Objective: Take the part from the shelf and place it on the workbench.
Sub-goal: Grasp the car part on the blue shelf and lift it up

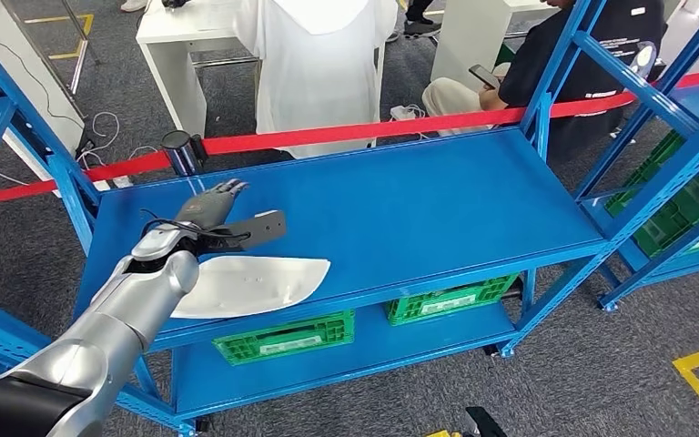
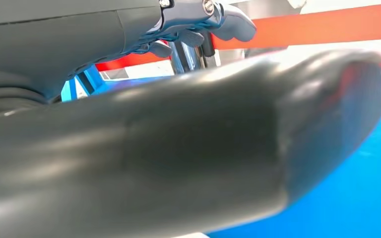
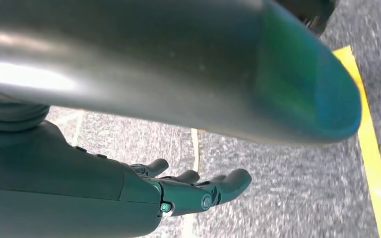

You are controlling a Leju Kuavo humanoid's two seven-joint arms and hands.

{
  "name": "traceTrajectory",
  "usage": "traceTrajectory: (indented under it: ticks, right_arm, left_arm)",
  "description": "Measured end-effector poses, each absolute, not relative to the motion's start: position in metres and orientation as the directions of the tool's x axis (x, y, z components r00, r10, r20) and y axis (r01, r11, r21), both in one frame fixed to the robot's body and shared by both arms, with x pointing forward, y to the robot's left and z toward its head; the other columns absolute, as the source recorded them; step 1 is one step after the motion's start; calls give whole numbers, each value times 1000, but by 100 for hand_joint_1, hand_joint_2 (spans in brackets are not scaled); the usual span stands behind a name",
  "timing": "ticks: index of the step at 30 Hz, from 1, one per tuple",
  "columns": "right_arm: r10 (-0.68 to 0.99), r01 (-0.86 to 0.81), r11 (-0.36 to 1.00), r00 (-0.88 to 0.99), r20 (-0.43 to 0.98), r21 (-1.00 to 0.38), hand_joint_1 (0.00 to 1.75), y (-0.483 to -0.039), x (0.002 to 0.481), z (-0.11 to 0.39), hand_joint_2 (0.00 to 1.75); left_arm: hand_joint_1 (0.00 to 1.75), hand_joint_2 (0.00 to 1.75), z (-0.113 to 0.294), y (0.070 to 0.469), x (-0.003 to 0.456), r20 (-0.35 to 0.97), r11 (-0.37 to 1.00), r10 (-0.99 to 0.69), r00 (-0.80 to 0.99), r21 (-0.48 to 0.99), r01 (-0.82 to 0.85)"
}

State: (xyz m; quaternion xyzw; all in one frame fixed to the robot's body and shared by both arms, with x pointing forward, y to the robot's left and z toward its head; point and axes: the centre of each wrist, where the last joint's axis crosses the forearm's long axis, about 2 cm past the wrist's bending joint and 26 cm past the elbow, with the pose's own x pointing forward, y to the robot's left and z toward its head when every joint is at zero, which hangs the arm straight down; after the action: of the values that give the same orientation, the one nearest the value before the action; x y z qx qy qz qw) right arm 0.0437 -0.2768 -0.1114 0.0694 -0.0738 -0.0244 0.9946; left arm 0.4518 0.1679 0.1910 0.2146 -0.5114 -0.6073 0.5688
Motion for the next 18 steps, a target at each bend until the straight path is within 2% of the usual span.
traceTrajectory:
  ticks: [18]
  right_arm:
    - [-80,60,988,987,137,141,0,-278,43,-111,0]
  left_arm:
    - [0,0,186,171,450,364,216,-895,-258,859,464]
